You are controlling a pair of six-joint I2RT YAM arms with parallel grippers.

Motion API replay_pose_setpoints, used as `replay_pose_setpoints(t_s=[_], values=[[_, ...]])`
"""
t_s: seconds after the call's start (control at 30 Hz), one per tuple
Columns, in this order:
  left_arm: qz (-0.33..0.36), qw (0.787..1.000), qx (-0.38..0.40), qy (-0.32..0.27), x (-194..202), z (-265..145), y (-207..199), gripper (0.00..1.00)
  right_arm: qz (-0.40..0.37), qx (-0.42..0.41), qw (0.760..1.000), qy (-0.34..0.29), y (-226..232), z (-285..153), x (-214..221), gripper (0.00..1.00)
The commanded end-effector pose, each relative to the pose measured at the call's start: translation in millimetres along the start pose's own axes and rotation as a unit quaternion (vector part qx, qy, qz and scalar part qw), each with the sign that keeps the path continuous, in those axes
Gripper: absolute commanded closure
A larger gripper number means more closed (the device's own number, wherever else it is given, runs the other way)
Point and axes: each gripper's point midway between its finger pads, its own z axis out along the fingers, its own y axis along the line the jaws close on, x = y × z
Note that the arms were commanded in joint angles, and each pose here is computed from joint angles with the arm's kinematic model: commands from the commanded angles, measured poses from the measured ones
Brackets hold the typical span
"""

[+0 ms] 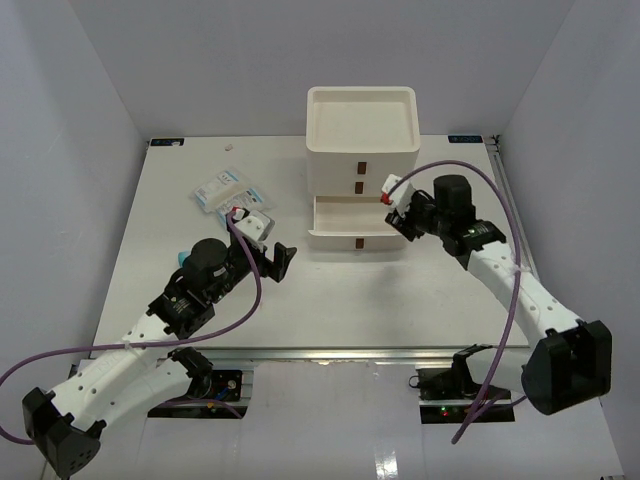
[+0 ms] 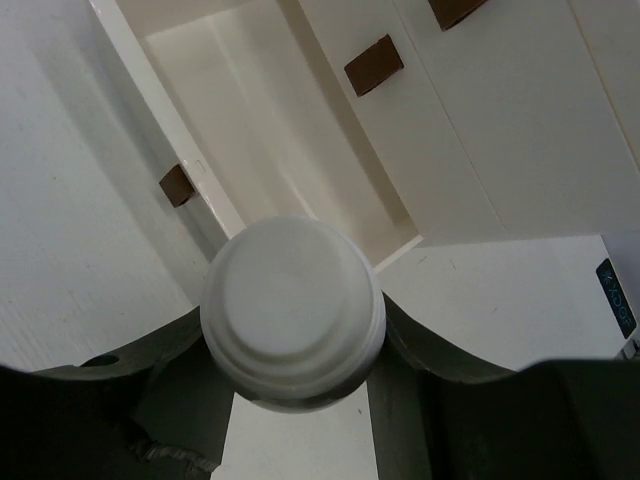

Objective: Organize the makeup

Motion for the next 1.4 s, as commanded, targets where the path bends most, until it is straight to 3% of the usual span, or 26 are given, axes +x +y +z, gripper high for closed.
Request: replay_pose_setpoints(t_s=[0.0, 0.33, 0.57, 0.7, 0.9, 1.03, 1.13, 1.27, 1.37], values=[[0.005, 1.000, -0.014, 0.001, 2.3, 0.6, 8.0, 0.02, -0.086, 0.061, 0.992, 0.068, -27.6, 22.8, -17.4, 0.82], [0.001, 0.999, -0.033, 0.002, 3.5, 1.2, 20.7, 0.02, -0.178, 0.083, 0.966, 0.168, -32.0, 91.1, -14.6, 0.74], [0.001, 0.999, -0.034, 0.003, 4.1, 1.6, 21.7, 0.02, -0.199, 0.080, 0.952, 0.219, -31.3, 118.1, 9.7, 0.36], [0.000, 0.999, -0.033, 0.003, 4.7, 1.6, 21.8, 0.02, -0.195, 0.075, 0.955, 0.212, -27.0, 118.4, 6.4, 0.22], [0.000, 0.999, -0.035, 0.003, 4.8, 1.4, 22.8, 0.02, -0.167, 0.066, 0.970, 0.164, -24.5, 106.1, -22.6, 0.16], [-0.001, 0.999, -0.038, 0.006, 8.3, 2.7, 23.9, 0.02, -0.118, 0.035, 0.988, 0.092, -15.0, 84.0, -60.6, 0.16], [-0.011, 0.999, -0.043, 0.010, 11.3, 4.7, 24.8, 0.02, -0.051, -0.039, 0.998, 0.011, 1.9, 55.8, -81.9, 0.16], [-0.041, 0.997, -0.063, 0.030, 22.6, 10.0, 30.1, 0.02, 0.041, -0.138, 0.987, -0.073, 19.9, 19.0, -78.4, 0.16], [-0.086, 0.991, -0.084, 0.055, 33.2, 16.8, 38.2, 0.03, 0.151, -0.218, 0.958, -0.104, 47.8, -3.3, -50.0, 0.18]])
